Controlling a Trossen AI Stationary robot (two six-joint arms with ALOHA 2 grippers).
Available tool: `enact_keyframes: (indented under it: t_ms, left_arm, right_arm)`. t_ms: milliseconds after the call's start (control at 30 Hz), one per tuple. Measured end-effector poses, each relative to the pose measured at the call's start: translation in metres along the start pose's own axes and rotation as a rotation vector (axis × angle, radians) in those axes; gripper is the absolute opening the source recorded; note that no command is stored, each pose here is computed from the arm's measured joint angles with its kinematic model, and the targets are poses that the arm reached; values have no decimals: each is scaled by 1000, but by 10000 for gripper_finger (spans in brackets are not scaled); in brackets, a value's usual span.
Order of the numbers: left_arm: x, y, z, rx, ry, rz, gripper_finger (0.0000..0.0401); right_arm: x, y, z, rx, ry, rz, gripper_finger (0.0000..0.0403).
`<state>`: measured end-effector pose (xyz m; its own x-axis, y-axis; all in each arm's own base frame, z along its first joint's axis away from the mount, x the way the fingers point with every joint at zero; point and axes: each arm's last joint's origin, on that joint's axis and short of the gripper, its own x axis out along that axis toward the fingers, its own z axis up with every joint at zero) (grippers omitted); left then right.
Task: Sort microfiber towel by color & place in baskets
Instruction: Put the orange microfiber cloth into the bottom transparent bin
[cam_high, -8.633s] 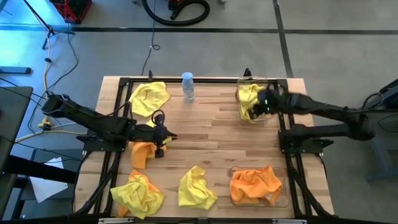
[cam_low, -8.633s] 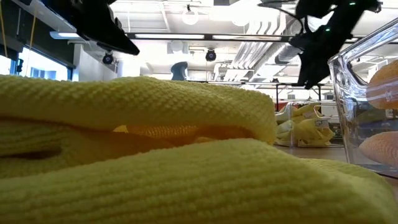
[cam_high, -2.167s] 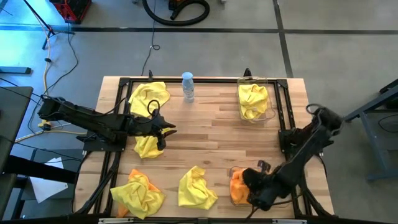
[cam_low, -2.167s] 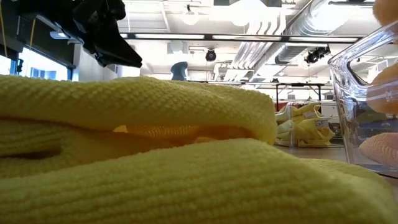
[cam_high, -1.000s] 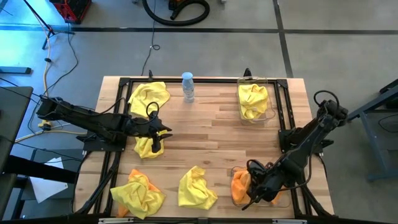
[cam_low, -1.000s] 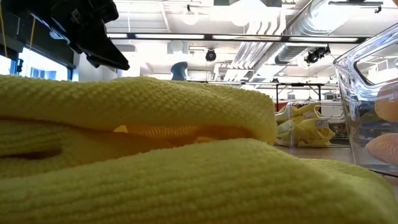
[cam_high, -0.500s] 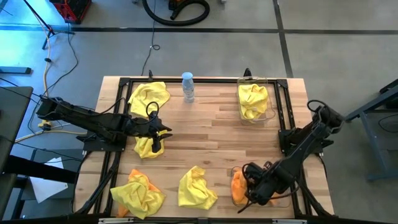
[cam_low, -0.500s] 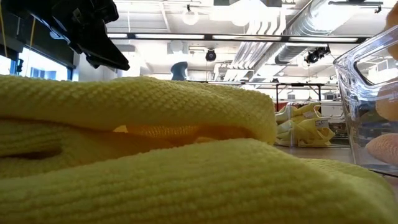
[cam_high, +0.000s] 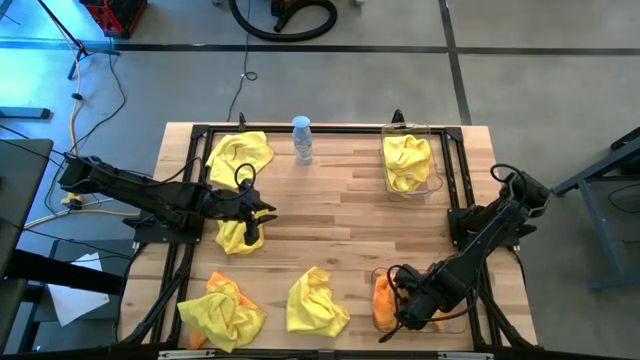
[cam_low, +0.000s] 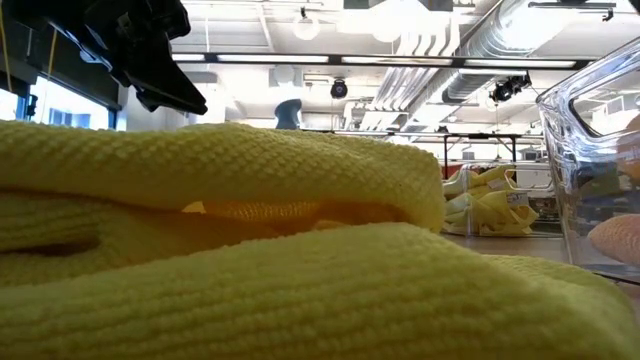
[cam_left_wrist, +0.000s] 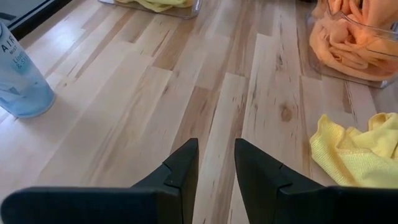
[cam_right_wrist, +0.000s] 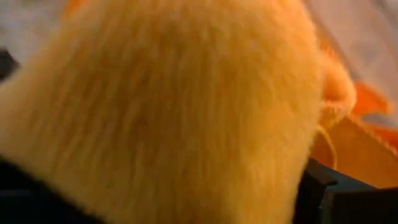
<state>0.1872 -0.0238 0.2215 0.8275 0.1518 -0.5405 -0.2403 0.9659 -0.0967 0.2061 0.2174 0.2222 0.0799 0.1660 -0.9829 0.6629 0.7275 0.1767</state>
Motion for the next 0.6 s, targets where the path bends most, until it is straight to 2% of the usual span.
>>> enact_keyframes:
  t_ms: [200, 467, 600]
  left_arm:
    - [0, 0, 0, 3, -1, 0, 90]
    - [0, 0, 0, 7, -1, 1, 90]
    - [0, 0, 0, 7, -1, 0, 90]
  right_arm:
    - [0, 2, -1, 15, 38, 20, 233]
    - [0, 2, 1, 15, -42, 17, 232]
    - [0, 2, 2, -46, -76, 16, 232]
